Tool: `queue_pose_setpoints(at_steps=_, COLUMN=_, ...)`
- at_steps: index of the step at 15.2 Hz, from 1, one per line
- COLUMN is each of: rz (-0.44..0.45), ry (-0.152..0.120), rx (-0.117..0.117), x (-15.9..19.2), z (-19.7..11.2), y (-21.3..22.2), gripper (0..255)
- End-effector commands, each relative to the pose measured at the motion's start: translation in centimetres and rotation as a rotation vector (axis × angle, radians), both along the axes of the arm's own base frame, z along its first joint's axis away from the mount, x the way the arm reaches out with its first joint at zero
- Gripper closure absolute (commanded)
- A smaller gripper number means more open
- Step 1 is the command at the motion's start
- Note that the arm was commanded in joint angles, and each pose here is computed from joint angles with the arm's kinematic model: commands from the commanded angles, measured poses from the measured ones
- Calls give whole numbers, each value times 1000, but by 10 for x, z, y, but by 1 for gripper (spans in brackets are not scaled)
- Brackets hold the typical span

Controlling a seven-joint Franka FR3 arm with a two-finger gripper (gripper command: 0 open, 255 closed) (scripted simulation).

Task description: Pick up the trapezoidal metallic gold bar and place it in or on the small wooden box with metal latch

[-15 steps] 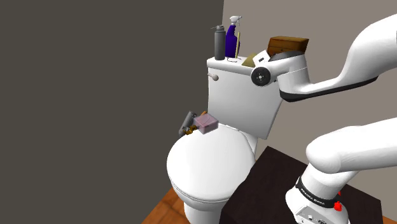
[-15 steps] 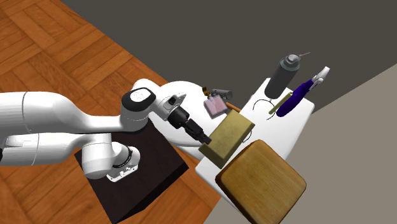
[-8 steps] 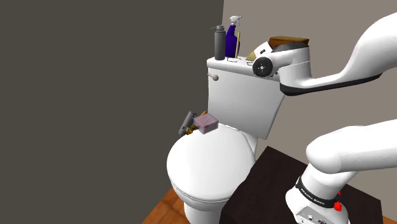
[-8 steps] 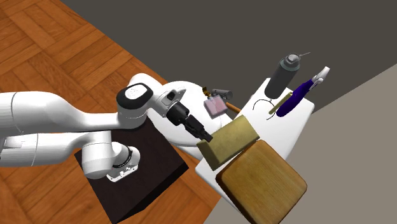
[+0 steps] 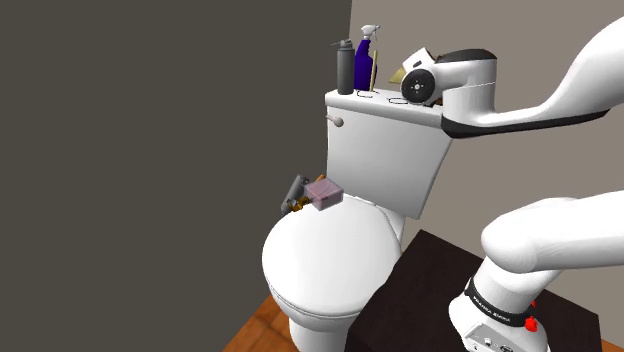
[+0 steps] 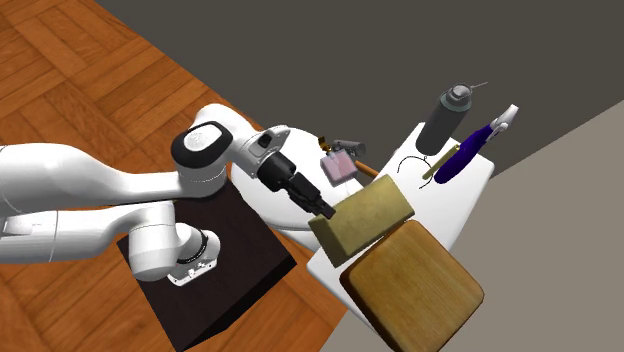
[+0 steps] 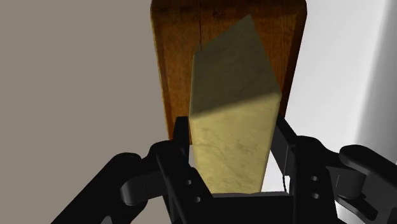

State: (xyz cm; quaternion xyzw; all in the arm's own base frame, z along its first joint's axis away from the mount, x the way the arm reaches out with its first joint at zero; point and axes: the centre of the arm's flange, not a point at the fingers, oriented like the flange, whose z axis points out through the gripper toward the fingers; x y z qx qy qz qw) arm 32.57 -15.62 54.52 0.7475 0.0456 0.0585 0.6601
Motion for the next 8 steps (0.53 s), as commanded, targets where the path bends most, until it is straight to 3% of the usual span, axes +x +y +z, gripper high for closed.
queue_pose_setpoints(at_steps=1, rz=-1, ry=-2, rx=-1, x=0, z=13, y=0, gripper=255)
queue_pose_setpoints(at_steps=8, rz=-1, ry=-2, rx=-1, x=0, z=50, y=0, gripper=255)
